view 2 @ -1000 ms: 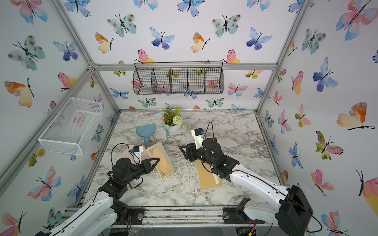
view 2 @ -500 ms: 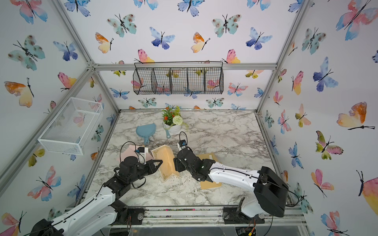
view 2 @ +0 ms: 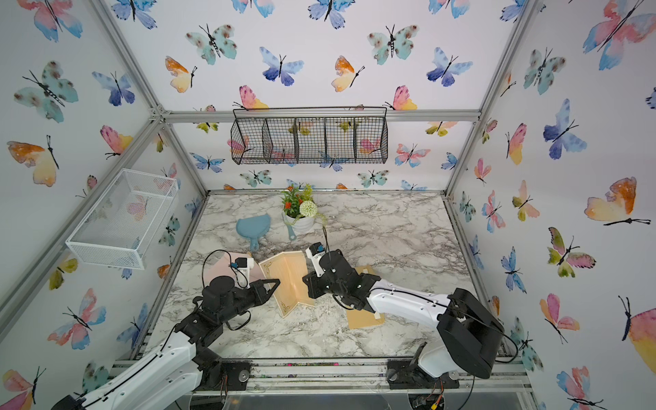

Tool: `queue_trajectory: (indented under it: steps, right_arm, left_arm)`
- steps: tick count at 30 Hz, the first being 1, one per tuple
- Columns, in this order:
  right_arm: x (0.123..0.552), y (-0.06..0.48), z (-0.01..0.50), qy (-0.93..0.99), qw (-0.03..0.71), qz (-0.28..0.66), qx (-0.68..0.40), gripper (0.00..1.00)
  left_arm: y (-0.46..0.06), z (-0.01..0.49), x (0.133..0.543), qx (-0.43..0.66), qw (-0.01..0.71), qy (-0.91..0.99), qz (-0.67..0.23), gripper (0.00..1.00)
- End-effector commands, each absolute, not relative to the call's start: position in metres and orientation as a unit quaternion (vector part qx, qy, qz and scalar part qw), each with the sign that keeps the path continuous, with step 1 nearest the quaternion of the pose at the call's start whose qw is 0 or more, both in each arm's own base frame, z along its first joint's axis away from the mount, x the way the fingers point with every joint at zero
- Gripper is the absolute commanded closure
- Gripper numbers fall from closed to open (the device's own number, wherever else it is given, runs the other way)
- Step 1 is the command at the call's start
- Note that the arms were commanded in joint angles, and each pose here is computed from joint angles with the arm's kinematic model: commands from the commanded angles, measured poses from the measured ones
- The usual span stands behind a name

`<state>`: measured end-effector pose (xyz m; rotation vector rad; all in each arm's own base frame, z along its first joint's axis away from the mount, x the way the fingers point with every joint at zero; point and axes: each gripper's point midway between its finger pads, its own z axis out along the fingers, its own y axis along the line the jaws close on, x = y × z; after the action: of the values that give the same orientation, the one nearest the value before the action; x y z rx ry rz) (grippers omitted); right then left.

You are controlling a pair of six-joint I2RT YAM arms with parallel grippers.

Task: Take the letter paper out of the envelope
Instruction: Unfold the letter paper, then place the letter paper at the center of the board.

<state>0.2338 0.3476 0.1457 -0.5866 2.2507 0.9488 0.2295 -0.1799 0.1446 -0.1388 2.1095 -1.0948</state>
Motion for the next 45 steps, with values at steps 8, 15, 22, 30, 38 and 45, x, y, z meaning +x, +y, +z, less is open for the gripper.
queue_trajectory:
  steps: [8,15,22,30,38,45]
  right_arm:
    - [0.227,0.33,0.146,0.846,0.229,0.398,-0.27,0.98]
    - [0.238,0.321,0.123,0.849,0.191,0.418,-0.26,0.98]
    - [0.25,0.309,0.095,0.858,0.142,0.418,-0.261,0.98]
    - [0.246,0.315,0.085,0.85,0.124,0.44,-0.26,0.98]
    - [0.253,0.315,0.078,0.856,0.129,0.435,-0.247,0.98]
    - [0.254,0.323,0.071,0.849,0.12,0.458,-0.236,0.98]
  left_arm:
    - [-0.169,0.127,0.228,-0.049,0.375,0.838,-0.394,0.99]
    - [-0.169,0.112,0.23,-0.036,0.355,0.859,-0.368,0.97]
    - [-0.16,0.102,0.231,-0.042,0.352,0.87,-0.343,0.97]
    - [-0.152,0.08,0.231,-0.051,0.338,0.884,-0.319,0.85]
    - [-0.146,0.057,0.228,-0.069,0.322,0.893,-0.306,0.83]
    - [-0.155,0.076,0.23,-0.062,0.331,0.878,-0.339,0.84]
